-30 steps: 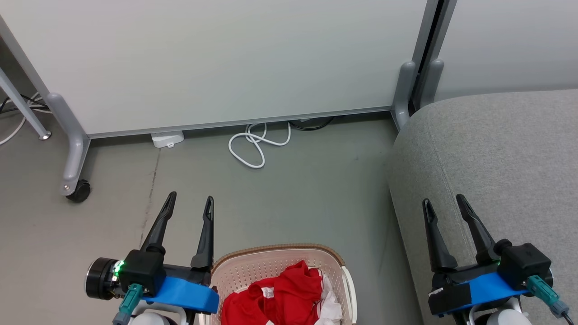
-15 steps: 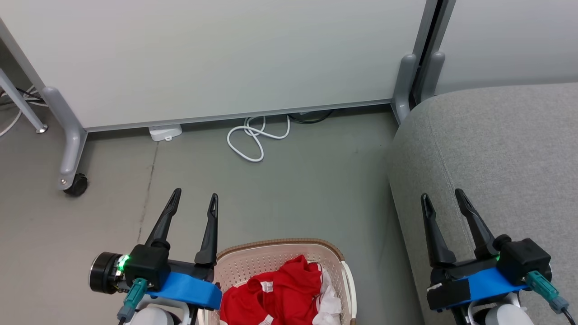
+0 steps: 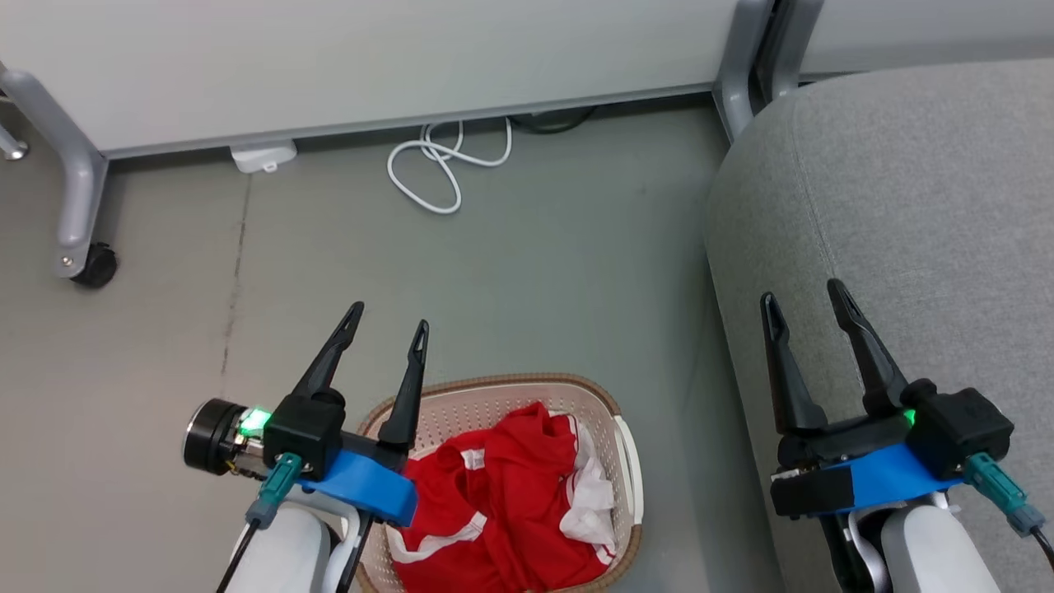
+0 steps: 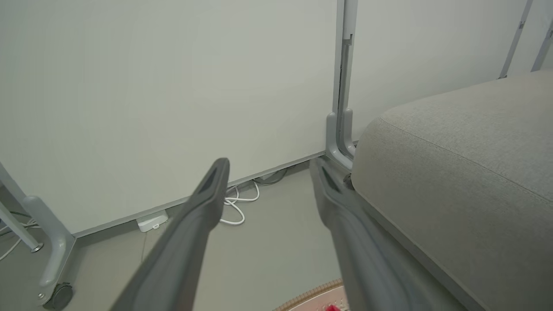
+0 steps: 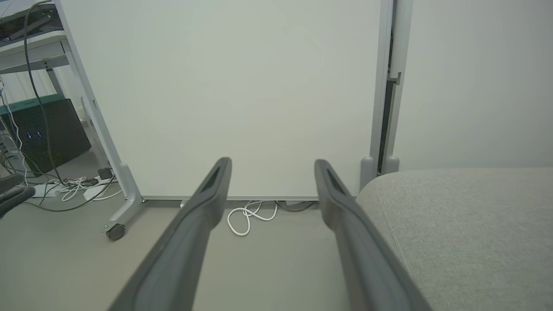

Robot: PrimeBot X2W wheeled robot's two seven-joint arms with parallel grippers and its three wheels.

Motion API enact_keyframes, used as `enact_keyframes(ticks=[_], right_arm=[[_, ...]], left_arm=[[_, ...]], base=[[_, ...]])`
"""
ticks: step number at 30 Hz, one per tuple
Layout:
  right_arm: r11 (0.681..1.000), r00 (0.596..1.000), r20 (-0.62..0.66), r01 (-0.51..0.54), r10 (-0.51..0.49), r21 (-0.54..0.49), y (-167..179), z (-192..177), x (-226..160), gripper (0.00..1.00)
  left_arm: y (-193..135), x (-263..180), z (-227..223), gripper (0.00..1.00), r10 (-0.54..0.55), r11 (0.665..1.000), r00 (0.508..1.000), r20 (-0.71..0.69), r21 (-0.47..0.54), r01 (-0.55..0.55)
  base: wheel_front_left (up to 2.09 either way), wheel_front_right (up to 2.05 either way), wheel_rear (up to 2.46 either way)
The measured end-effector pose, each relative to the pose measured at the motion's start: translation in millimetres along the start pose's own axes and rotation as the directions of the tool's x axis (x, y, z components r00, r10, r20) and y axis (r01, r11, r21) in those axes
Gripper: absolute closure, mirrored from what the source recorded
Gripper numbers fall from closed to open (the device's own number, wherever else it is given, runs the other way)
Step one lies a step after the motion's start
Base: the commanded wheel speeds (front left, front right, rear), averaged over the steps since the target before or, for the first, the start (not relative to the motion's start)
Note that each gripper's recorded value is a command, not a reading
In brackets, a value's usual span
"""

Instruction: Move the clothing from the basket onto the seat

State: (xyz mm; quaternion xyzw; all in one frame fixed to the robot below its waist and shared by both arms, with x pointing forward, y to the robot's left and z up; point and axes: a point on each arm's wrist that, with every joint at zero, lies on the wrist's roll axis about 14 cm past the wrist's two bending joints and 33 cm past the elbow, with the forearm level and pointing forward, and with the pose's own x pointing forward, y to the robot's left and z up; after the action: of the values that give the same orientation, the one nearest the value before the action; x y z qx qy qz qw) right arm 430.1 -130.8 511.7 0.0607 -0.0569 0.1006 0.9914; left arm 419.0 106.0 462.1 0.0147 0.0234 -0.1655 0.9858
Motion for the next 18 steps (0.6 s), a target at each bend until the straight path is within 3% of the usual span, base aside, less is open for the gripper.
enact_keyframes(ticks=[9, 18], right_arm=[[1.000, 1.000, -0.024, 0.003, -0.004, -0.030, -10, -19, 22, 0.00], [0.998, 0.998, -0.056, 0.002, -0.005, -0.061, -19, -44, 42, 0.00]], left_arm=[[-27, 29, -53, 0.00, -0.166, 0.985, 0.976, -0.143, 0.010, 0.169], [-48, 46, -117, 0.00, -0.300, 0.951, 0.905, -0.301, -0.014, 0.310]], base=[[0.00, 0.00, 0.00], [0.00, 0.00, 0.00]])
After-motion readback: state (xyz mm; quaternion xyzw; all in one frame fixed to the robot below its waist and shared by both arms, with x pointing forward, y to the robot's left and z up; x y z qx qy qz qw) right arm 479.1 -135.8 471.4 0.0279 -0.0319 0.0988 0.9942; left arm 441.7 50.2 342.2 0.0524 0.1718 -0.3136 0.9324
